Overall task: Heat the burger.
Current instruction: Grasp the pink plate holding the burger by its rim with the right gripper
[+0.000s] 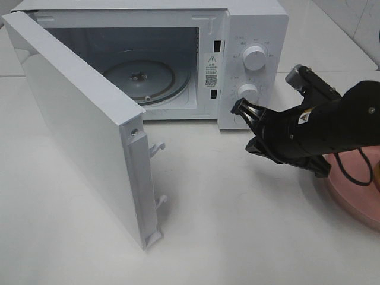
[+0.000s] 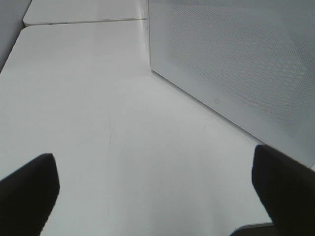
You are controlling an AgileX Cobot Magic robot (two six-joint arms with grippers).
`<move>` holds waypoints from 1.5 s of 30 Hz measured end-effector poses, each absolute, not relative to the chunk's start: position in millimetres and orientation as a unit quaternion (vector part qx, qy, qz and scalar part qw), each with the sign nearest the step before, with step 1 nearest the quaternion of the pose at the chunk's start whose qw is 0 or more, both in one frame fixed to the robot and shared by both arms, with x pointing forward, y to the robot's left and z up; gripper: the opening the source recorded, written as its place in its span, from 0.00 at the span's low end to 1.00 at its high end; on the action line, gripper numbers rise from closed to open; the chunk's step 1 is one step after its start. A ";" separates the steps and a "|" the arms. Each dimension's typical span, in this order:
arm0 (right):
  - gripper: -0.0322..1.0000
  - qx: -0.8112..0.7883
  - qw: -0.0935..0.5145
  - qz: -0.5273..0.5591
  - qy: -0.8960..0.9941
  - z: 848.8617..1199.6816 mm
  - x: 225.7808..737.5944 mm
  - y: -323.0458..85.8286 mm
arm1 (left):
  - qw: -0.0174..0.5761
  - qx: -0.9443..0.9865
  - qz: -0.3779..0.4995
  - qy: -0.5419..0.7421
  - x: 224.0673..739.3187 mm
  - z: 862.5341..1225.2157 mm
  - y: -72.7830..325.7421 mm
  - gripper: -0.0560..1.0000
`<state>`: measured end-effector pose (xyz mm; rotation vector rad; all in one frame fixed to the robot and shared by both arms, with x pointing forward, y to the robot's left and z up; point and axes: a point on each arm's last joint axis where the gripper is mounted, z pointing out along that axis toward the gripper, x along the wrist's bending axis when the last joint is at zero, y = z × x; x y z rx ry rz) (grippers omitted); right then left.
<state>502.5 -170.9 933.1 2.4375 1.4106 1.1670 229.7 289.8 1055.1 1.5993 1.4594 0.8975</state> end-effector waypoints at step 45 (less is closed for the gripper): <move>0.32 0.604 0.053 0.103 0.788 992.8 511.3 -236.1 | 0.388 0.629 0.353 0.574 229.7 1055.1 289.8 0.99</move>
